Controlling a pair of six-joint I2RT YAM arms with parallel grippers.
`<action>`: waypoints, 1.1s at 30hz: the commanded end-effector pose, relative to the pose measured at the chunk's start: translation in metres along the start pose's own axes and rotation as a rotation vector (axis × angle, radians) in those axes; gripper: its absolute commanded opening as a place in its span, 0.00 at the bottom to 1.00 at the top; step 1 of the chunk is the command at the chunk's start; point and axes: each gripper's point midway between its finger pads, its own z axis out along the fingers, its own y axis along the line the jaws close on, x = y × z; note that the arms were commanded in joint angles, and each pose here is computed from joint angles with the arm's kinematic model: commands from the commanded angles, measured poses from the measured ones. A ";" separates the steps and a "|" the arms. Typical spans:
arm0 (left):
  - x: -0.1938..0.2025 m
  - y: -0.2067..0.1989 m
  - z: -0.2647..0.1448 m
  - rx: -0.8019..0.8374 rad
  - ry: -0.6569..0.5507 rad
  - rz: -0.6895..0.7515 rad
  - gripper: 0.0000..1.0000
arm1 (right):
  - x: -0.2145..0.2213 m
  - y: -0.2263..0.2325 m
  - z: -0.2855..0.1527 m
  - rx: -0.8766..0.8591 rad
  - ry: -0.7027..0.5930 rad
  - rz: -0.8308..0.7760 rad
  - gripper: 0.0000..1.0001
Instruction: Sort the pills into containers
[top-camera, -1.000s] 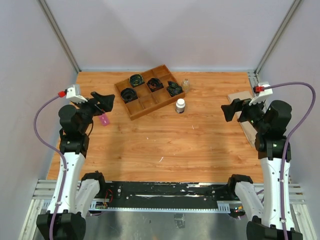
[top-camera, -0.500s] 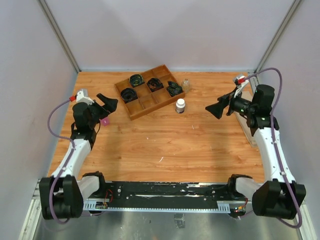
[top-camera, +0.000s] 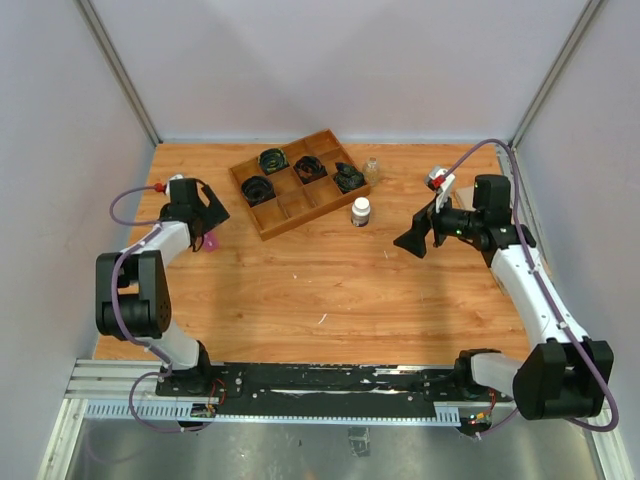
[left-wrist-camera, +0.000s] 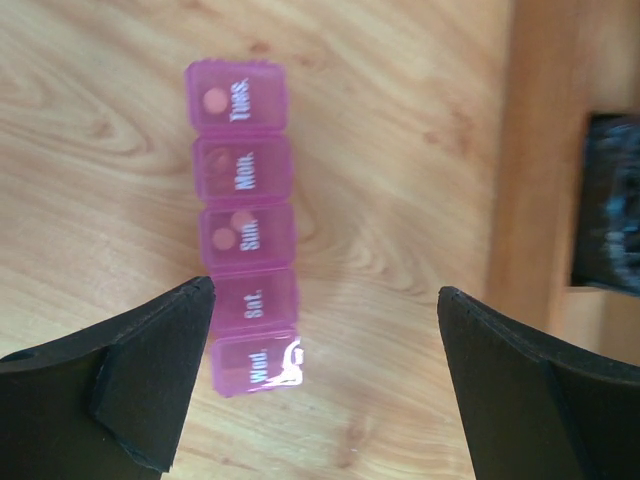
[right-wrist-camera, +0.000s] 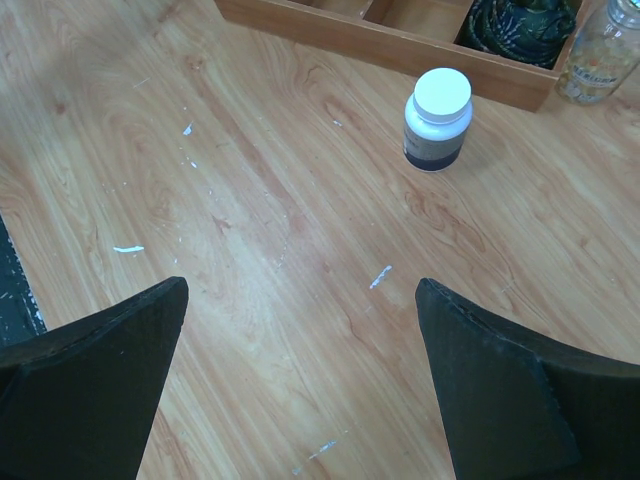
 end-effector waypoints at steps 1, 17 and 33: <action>0.004 0.028 0.009 -0.140 0.030 0.077 0.96 | -0.003 0.003 -0.005 0.019 0.003 -0.068 0.98; 0.037 0.033 0.026 -0.148 0.171 0.076 0.40 | -0.005 0.005 -0.009 0.036 -0.003 -0.087 0.98; 0.046 -0.047 -0.101 0.250 0.017 0.067 0.24 | -0.008 0.006 -0.011 0.039 -0.011 -0.097 0.98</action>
